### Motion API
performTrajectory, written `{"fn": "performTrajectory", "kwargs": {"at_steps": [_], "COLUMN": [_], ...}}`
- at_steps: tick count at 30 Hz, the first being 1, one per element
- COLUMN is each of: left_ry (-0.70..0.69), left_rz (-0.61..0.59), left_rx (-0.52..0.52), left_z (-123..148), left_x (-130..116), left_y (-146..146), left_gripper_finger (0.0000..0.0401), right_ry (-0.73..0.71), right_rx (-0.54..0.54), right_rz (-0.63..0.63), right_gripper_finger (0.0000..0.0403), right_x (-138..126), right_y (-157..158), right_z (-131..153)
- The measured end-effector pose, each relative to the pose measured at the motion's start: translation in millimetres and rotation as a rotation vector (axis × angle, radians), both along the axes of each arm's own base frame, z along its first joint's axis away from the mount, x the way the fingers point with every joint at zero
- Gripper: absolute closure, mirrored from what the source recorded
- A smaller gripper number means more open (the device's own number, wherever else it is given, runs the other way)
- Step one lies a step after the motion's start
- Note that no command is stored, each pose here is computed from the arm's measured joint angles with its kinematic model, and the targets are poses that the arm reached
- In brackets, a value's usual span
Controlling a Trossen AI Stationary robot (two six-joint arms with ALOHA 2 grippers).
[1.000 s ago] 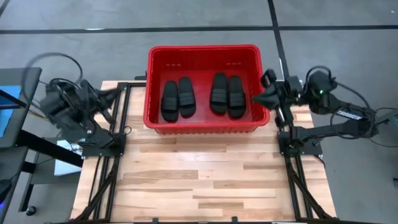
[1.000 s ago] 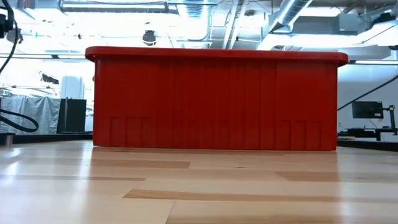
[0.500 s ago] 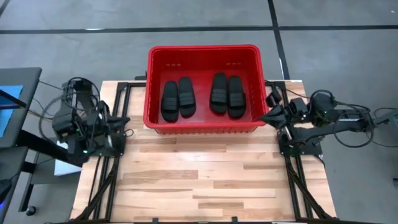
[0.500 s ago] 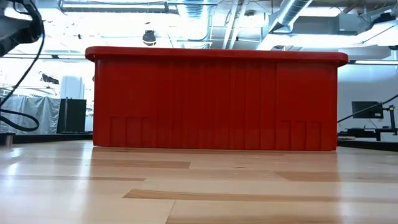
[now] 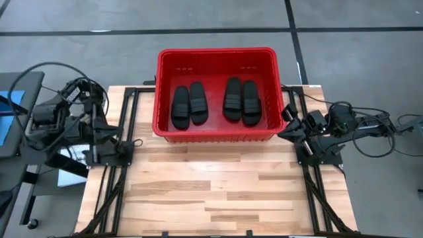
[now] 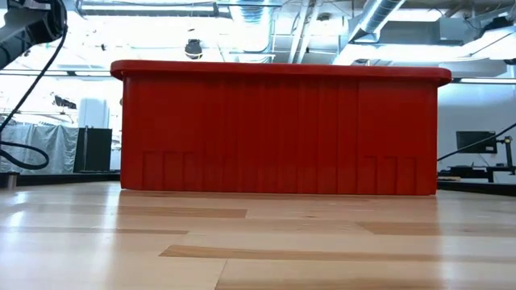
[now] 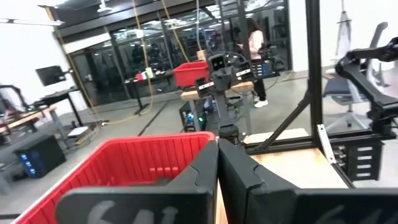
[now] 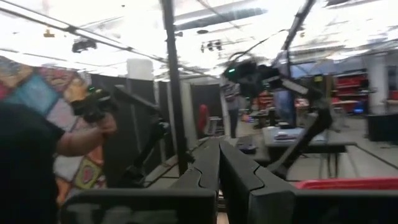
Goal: Pick and place slides into bin
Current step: Return to Home Position
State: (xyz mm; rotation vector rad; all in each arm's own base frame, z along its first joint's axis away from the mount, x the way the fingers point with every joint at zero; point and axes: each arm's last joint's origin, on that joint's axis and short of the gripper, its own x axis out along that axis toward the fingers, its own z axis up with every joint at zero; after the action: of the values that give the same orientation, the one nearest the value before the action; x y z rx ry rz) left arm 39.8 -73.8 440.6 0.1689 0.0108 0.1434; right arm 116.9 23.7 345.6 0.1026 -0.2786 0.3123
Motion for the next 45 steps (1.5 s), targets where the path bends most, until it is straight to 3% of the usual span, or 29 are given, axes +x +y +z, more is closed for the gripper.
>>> {"fn": "performTrajectory", "kwargs": {"at_steps": [6, 12, 14, 19, 24, 26, 28, 31, 33, 36, 39, 42, 45], "left_ry": [0.001, 0.006, 0.003, 0.015, 0.206, 0.21, 0.14, -0.081, -0.14, -0.019, -0.023, 0.003, 0.057], "left_rz": [-0.068, -0.095, -0.095, -0.132, -0.395, -0.509, -0.653, -0.984, -1.084, -1.035, -0.984, -0.878, -0.809], "left_rx": [0.012, 0.057, 0.027, -0.19, -0.54, -0.584, -0.518, -0.297, -0.145, 0.009, 0.099, 0.112, 0.058], "left_z": [14, 29, 31, 30, 34, 44, 60, 83, 84, 70, 69, 68, 57], "left_x": [-5, -6, -6, -5, -6, -6, -3, 8, 22, 44, 61, 67, 60], "left_y": [-1, -19, -25, -44, -75, -89, -100, -108, -101, -75, -44, -5, 24], "left_gripper_finger": [0.0401, 0.0401, 0.0401, 0.0401, 0.0401, 0.0401, 0.0401, 0.0401, 0.0401, 0.0401, 0.0401, 0.0401, 0.0401], "right_ry": [0.007, 0.064, 0.061, 0.044, 0.044, 0.051, 0.059, 0.065, 0.069, 0.069, 0.064, 0.062, 0.082], "right_rx": [-0.011, 0.009, 0.007, 0.006, 0.014, 0.028, 0.046, 0.059, 0.069, 0.071, 0.077, 0.071, 0.027], "right_rz": [0.089, 0.082, 0.082, 0.075, 0.094, 0.113, 0.126, 0.144, 0.147, 0.147, 0.149, 0.148, 0.134], "right_gripper_finger": [0.0403, 0.0403, 0.0403, 0.0403, 0.0403, 0.0403, 0.0403, 0.0403, 0.0403, 0.0403, 0.0403, 0.0403, 0.0403], "right_x": [-1, -6, -7, -11, -12, -12, -12, -12, -13, -13, -13, -13, -12], "right_y": [1, -3, -3, -5, -5, -4, -4, -4, -4, -4, -4, -4, -4], "right_z": [-1, -5, -5, -3, -3, -3, -3, -3, -3, -3, -2, -2, -5]}}
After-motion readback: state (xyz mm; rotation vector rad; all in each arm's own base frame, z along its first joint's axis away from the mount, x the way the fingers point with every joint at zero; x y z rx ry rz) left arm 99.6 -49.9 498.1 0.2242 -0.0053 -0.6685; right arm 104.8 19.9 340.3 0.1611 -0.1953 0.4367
